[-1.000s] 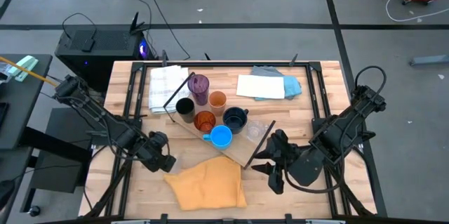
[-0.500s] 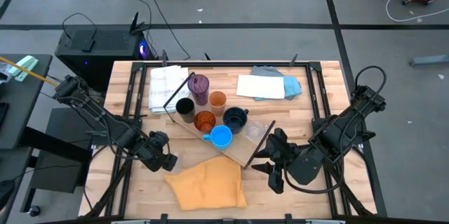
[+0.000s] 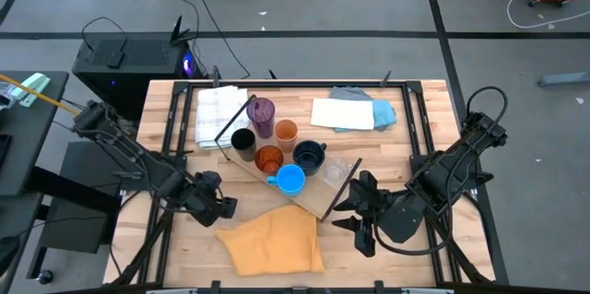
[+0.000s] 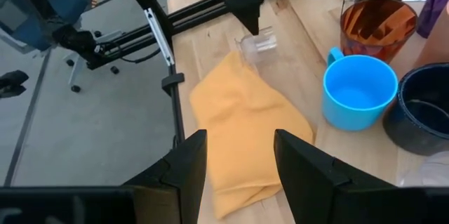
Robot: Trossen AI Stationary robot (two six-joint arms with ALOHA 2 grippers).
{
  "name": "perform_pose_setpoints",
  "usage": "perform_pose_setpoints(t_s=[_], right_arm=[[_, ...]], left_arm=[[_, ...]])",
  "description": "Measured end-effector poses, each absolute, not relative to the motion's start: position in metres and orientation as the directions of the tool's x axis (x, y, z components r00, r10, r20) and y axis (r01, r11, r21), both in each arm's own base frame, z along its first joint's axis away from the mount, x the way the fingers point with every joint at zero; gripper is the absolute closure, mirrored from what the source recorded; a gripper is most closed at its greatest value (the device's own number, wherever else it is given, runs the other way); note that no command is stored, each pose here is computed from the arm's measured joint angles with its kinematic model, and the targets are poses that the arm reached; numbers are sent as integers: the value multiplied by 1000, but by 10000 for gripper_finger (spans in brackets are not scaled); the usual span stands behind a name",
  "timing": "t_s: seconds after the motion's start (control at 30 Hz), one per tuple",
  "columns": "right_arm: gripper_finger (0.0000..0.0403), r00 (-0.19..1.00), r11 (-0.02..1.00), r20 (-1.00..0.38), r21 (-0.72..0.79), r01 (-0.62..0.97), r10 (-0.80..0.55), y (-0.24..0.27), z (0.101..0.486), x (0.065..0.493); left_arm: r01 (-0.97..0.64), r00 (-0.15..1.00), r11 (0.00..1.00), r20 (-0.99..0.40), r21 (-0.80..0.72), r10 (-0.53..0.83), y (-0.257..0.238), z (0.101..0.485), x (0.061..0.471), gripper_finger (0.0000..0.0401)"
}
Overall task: Stack small to large cups/mugs on shelf
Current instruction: Put the transparent mug on the shelf
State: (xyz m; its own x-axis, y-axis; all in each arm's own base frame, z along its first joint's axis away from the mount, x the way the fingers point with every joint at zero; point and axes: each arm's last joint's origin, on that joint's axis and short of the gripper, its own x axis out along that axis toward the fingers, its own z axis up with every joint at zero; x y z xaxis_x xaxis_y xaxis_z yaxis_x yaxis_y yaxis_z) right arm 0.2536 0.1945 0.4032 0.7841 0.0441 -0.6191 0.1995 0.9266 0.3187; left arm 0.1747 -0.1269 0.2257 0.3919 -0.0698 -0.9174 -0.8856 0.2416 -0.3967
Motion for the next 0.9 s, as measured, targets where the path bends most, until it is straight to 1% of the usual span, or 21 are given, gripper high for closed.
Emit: perform_pose_setpoints(t_s=[0.07,0.17,0.23,0.4,0.63,0.77,0.9], right_arm=[[231,784,930,-619,313,195,44,194,403,254],[231,783,931,-621,310,190,47,195,403,254],[231,783,932,-621,309,189,47,194,403,254],[231,780,932,-624,311,186,53,195,403,253],[231,776,932,-628,312,182,59,195,403,253],[231,776,933,-628,312,181,59,195,403,253],[231,776,932,-628,312,182,59,195,403,253]], left_arm=[[-890,382,244,-922,-386,-64,-130,220,179,18],[-893,366,246,-926,-377,-93,-137,211,188,18],[-885,365,265,-924,-382,-112,-141,206,193,18],[-898,316,276,-939,-342,-136,-143,201,193,18],[-890,318,299,-938,-345,-135,-143,202,193,19],[-888,330,296,-936,-351,-121,-142,202,194,18],[-890,333,288,-936,-352,-116,-140,202,195,8]])
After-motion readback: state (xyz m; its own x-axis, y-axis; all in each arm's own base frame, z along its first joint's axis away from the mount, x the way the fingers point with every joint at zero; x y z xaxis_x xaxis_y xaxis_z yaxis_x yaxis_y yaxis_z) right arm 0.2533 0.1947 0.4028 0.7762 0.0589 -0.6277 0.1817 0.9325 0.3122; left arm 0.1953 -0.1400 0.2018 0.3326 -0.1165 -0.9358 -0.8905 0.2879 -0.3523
